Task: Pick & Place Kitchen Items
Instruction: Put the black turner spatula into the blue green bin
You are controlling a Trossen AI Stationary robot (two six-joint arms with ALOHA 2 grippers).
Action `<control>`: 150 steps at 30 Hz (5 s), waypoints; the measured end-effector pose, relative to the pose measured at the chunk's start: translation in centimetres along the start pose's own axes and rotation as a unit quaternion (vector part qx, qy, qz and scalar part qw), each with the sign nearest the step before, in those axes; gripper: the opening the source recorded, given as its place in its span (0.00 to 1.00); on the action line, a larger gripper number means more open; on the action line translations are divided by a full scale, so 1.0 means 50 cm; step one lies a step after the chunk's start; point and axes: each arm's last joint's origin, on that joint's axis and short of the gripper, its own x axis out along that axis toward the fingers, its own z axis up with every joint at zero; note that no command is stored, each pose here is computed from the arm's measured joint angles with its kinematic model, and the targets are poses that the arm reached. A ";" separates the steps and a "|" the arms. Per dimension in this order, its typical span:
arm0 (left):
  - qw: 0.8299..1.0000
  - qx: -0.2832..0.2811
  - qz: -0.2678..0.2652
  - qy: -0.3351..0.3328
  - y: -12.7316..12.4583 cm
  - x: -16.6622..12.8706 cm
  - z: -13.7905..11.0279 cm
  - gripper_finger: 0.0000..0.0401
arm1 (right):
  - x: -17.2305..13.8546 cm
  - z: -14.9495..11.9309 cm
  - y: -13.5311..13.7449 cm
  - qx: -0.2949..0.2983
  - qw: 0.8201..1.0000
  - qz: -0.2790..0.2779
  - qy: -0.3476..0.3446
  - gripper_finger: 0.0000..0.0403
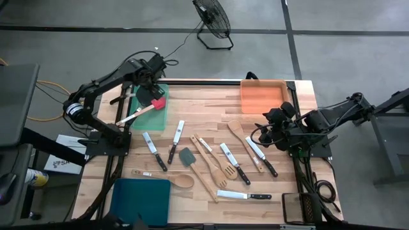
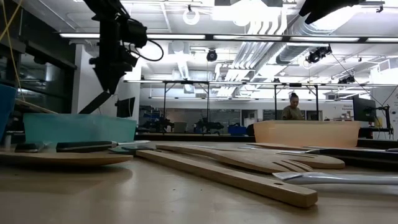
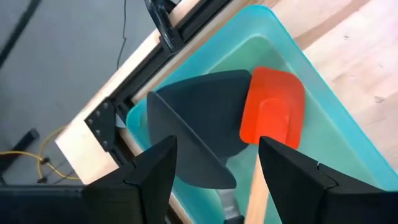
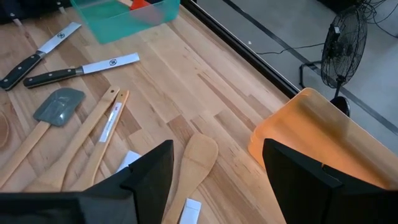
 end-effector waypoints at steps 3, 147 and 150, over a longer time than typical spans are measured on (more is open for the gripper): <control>0.999 0.037 0.009 0.001 -0.014 -0.006 -0.003 0.55 | 0.000 0.000 0.000 0.000 1.000 0.000 0.000 0.59; 0.967 0.046 0.225 -0.107 -0.205 0.027 -0.106 0.00 | 0.000 -0.002 0.000 0.003 1.000 0.007 0.011 0.59; 0.966 0.047 0.227 -0.119 -0.211 0.019 -0.105 0.00 | 0.000 -0.002 0.000 0.003 1.000 0.009 0.013 0.59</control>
